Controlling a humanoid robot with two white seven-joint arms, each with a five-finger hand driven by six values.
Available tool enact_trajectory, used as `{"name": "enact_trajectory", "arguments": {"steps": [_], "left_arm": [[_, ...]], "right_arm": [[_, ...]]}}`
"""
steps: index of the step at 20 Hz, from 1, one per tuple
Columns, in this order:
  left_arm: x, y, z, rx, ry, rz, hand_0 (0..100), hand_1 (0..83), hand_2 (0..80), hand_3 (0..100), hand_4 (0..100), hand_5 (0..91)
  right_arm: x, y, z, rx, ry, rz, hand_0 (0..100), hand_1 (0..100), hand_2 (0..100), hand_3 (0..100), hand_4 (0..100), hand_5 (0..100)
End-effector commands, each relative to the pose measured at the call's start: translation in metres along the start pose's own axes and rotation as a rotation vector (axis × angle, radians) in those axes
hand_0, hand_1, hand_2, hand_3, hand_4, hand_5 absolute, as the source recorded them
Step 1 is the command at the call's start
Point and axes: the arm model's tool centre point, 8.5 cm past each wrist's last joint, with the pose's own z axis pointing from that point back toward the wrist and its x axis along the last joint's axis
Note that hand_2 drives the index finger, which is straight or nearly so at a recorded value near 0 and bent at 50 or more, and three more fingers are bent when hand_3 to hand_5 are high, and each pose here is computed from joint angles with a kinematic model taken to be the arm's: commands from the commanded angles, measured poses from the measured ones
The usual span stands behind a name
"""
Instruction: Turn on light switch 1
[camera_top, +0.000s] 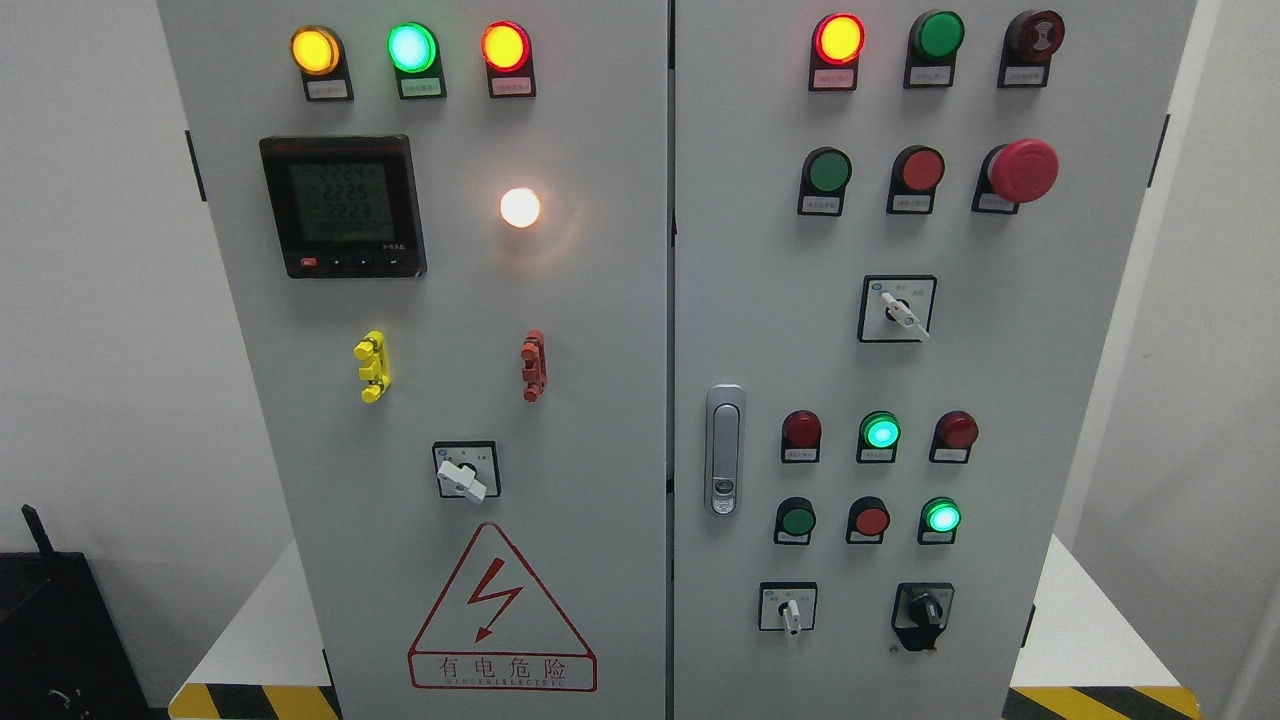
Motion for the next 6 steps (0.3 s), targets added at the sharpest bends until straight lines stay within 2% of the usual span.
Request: {"name": "enact_trajectory", "arguments": {"steps": [1, 6], "left_arm": [[-0.0108, -0.0122, -0.0014, -0.020, -0.008, 0.004, 14, 0.0, 0.0, 0, 0, 0.0], [-0.0071, -0.0091, -0.0014, 0.026, -0.036, 0.017, 13, 0.0, 0.0, 0, 0, 0.0]], "right_arm": [[0.0001, 0.0000, 0.0000, 0.000, -0.001, -0.001, 30, 0, 0, 0, 0, 0], [0.0001, 0.0000, 0.0000, 0.000, -0.001, -0.001, 30, 0, 0, 0, 0, 0]]}}
